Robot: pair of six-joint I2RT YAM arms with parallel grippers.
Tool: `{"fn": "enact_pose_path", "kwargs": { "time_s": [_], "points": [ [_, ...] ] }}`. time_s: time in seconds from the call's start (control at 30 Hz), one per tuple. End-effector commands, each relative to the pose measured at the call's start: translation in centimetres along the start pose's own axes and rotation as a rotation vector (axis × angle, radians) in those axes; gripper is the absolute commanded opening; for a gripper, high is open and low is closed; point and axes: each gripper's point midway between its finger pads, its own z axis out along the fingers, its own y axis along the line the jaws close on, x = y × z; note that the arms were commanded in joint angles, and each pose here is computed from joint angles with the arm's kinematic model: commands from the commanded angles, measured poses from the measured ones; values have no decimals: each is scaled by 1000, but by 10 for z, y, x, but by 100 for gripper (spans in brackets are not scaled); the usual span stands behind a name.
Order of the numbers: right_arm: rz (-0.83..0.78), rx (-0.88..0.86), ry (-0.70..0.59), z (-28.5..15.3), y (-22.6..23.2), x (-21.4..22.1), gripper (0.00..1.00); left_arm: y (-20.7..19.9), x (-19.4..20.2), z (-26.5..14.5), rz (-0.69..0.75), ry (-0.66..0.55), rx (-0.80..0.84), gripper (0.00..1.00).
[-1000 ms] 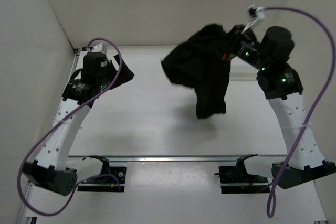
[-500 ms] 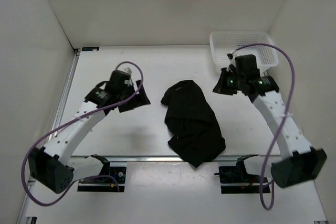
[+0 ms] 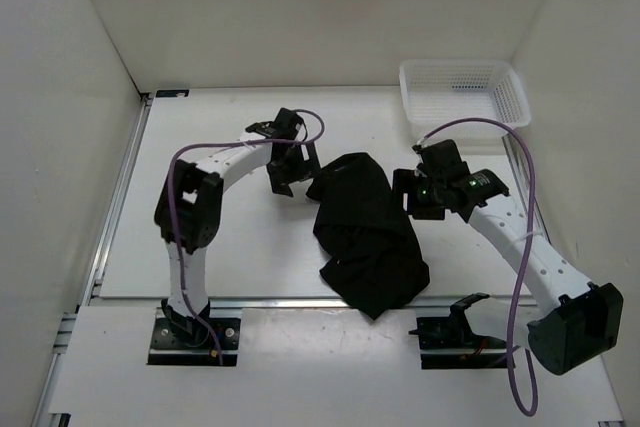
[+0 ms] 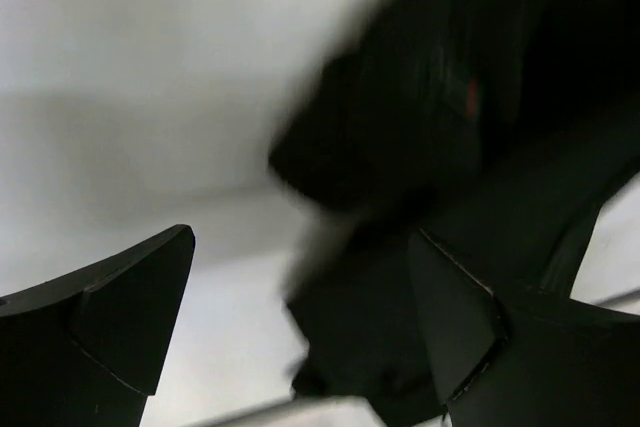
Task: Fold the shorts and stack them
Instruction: Flatten the shorts out
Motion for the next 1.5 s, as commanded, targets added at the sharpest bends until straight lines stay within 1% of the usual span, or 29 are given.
{"fn": "enact_pose_path", "kwargs": {
  "time_s": [0.0,0.03,0.1,0.23,0.3,0.33,0.37,0.4,0.5,0.53,0.6,0.63,0.67,0.7,0.77,0.8,0.87,0.97,1.0,1.07,1.1,1.13,1.2,1.23,1.27,1.3,1.33,1.43,1.47],
  "points": [
    [-5,-5,-73,-13,7,-15,76,-18,-24,12,13,14,77,100],
    [-6,-9,-81,-15,9,-17,76,-24,-31,13,16,9,93,100],
    [-5,-5,-73,-15,8,-15,76,-21,-30,28,-2,30,76,100],
    [-5,-1,-88,-17,9,-22,77,-24,-38,41,9,35,72,85],
    [-6,-1,-90,-17,10,-25,77,-30,-37,40,29,53,99,59],
    [-6,1,-106,-20,11,-29,77,-21,-44,41,17,52,89,40],
    [-6,1,-106,-20,11,-29,77,-21,-51,32,9,35,96,18],
    [-8,-4,-119,-23,13,-34,77,-15,-57,25,-5,20,81,10],
    [-17,3,-133,-25,13,-38,77,4,-101,-40,-20,-139,75,10],
    [-18,-1,-142,-27,14,-40,77,3,-116,-82,-16,-231,94,10],
    [-17,8,-148,-27,14,-44,77,26,-149,-145,-43,-384,59,10],
    [-26,13,-161,-27,14,-50,77,33,-164,-200,-29,-500,52,10],
    [-25,19,-149,-23,13,-49,77,36,-166,-212,-36,-525,56,10],
    [-26,15,-157,-25,15,-52,77,32,-168,-248,3,-581,54,10],
    [-30,23,-176,-25,14,-63,77,25,-165,-283,49,-625,63,10],
    [-29,29,-163,-21,14,-62,77,11,-165,-310,98,-682,81,10],
    [-22,34,-196,-25,14,-75,77,-7,-149,-329,145,-698,113,10],
    [-4,59,-218,-25,9,-82,77,-59,-118,-325,241,-658,243,10],
    [4,61,-231,-25,7,-86,77,-88,-97,-314,295,-615,298,10],
    [25,67,-236,-26,4,-88,77,-117,-74,-292,338,-538,355,10],
    [49,78,-252,-26,-1,-93,77,-133,-68,-270,368,-492,366,10],
    [64,90,-259,-26,-3,-94,77,-155,-45,-254,407,-428,395,10],
    [99,114,-275,-29,-12,-96,77,-177,-30,-231,436,-365,423,10],
    [111,118,-288,-33,-14,-94,78,-193,-22,-208,450,-315,435,10],
    [122,126,-291,-34,-19,-92,78,-200,-17,-198,447,-280,448,13],
    [136,152,-289,-32,-28,-88,78,-203,-15,-189,450,-254,456,18],
    [135,148,-297,-35,-29,-85,78,-206,-15,-170,450,-213,452,30],
    [170,187,-294,-34,-48,-71,78,-206,-19,-171,443,-199,453,44],
    [170,190,-288,-33,-50,-67,80,-204,-26,-174,445,-215,453,72]
  ]
}}
